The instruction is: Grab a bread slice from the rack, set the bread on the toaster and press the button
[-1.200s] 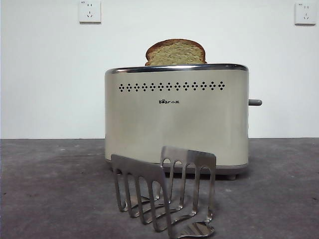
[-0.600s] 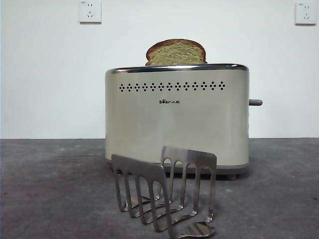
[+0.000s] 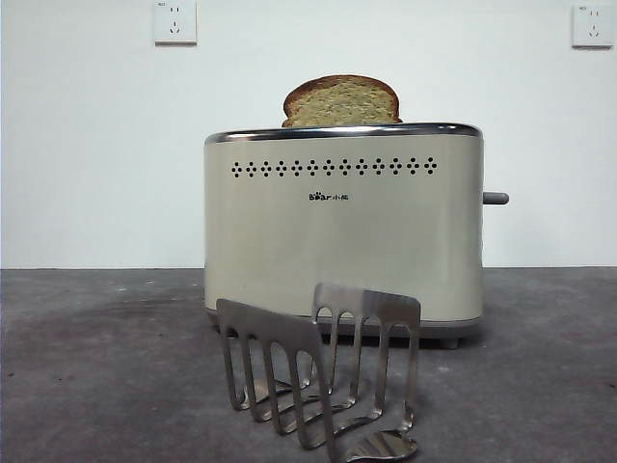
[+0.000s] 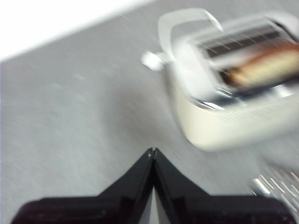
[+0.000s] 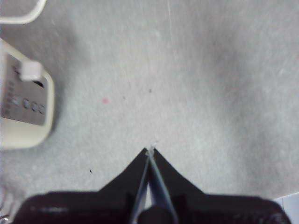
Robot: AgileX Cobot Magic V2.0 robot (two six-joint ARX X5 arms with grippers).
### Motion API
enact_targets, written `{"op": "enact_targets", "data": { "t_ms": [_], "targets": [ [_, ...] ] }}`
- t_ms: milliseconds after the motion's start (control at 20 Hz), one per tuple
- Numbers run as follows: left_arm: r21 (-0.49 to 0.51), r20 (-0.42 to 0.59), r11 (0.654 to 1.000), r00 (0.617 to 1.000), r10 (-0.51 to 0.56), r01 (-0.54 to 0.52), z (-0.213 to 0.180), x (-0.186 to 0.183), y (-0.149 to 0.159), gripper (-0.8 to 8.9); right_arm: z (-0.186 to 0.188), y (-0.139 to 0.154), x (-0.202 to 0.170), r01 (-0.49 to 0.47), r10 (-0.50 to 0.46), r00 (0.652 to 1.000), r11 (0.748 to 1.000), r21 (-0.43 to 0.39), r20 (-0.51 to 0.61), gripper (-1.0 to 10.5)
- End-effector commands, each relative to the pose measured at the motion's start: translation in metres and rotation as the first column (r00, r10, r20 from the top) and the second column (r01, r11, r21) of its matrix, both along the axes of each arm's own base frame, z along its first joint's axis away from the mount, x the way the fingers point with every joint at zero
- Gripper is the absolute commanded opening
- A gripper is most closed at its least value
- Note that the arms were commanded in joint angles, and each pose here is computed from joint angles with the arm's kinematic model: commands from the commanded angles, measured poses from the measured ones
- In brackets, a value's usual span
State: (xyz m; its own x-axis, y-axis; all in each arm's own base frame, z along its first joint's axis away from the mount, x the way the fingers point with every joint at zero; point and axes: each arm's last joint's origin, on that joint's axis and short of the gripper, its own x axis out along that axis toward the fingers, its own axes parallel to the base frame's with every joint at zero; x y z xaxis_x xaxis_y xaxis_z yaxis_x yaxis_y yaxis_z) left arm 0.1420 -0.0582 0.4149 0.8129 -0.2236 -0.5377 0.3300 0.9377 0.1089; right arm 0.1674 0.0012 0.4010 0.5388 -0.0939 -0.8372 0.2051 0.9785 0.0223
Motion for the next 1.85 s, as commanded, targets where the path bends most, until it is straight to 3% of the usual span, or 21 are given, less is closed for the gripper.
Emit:
{"op": "enact_targets", "data": {
  "t_ms": [50,300,500,800,1000,1850],
  "targets": [
    [-0.017,0.087,0.999,0.995,0.053,-0.052,-0.067,-0.001,0.015,-0.03,-0.008,0.0,0.016,-0.008,0.007,0.999,1.0,-0.01,-0.048,0.0],
    [-0.17,0.315,0.975,0.93,0.192,-0.144,-0.188,-0.034,0.047,-0.03,-0.025,0.001,0.055,-0.008,0.007,0.997,1.0,-0.011,-0.081,0.0],
    [-0.214,0.327,0.95,0.9,0.288,-0.226,-0.23,-0.045,0.054,-0.03,-0.03,0.002,0.081,-0.007,0.007,1.0,1.0,-0.009,-0.003,0.0],
    [-0.217,0.335,0.947,0.893,0.301,-0.238,-0.254,-0.046,0.055,-0.03,-0.021,0.002,0.1,-0.005,0.006,0.982,1.0,-0.006,0.187,0.0],
    [-0.221,0.348,0.946,0.887,0.302,-0.236,-0.265,-0.046,0.056,-0.03,-0.016,0.003,0.105,-0.005,0.006,0.967,1.0,-0.004,0.256,0.0],
    [-0.221,0.344,0.94,0.881,0.326,-0.262,-0.265,-0.046,0.059,-0.03,-0.016,0.003,0.104,-0.005,0.006,0.967,1.0,-0.004,0.254,0.0]
  ]
}}
